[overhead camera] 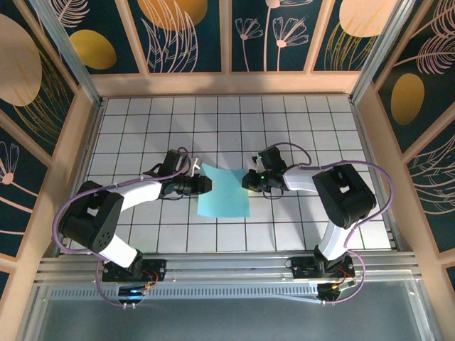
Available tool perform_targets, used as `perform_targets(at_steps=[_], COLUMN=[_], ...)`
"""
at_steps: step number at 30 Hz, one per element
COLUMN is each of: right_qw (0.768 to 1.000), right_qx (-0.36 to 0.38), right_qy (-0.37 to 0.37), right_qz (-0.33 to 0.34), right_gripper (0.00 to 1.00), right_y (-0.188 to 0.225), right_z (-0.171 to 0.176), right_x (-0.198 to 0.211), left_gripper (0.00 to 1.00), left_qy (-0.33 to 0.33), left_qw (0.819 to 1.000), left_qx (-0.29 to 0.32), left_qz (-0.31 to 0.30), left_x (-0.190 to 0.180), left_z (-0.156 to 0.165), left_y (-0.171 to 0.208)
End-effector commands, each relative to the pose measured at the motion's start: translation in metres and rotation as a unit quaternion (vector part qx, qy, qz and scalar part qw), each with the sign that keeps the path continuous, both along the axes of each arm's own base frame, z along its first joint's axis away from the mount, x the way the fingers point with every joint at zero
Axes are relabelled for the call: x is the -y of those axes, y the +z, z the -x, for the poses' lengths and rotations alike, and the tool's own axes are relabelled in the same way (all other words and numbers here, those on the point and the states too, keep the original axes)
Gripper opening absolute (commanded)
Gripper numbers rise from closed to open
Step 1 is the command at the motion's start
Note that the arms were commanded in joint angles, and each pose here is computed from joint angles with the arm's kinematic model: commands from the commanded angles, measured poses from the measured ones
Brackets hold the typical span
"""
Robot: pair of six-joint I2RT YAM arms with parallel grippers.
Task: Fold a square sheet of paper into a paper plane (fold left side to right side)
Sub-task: First fold in half a square sheet of paper at the center of the table.
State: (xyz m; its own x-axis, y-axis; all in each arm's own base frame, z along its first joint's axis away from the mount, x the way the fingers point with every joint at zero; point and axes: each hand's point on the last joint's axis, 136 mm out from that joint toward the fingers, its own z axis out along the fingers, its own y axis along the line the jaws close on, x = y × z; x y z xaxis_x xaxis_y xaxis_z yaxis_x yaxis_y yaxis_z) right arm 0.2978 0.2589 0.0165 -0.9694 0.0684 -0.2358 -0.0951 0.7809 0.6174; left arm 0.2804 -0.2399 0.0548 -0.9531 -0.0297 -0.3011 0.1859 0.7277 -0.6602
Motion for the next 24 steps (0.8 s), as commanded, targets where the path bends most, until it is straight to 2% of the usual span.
perform_targets(at_steps=[1, 5, 13, 24], right_qw=[0.998, 0.999, 0.999, 1.0], right_qx=[-0.02, -0.016, -0.009, 0.001], right_qy=[-0.006, -0.009, -0.012, -0.012], right_qz=[0.051, 0.044, 0.035, -0.004], right_gripper=[0.13, 0.14, 0.14, 0.14], right_y=[-0.02, -0.019, -0.014, -0.002], right_z=[0.011, 0.011, 0.01, 0.009], right_x=[0.015, 0.014, 0.013, 0.003], left_gripper=[0.44, 0.5, 0.53, 0.53], left_qy=[-0.006, -0.019, -0.048, -0.052], left_qw=[0.999, 0.997, 0.993, 0.993], left_qx=[0.016, 0.025, 0.025, 0.009], left_qz=[0.039, 0.066, 0.1, 0.104], left_x=[0.012, 0.025, 0.055, 0.073], left_z=[-0.006, -0.006, -0.005, -0.011], left_y=[0.028, 0.044, 0.052, 0.034])
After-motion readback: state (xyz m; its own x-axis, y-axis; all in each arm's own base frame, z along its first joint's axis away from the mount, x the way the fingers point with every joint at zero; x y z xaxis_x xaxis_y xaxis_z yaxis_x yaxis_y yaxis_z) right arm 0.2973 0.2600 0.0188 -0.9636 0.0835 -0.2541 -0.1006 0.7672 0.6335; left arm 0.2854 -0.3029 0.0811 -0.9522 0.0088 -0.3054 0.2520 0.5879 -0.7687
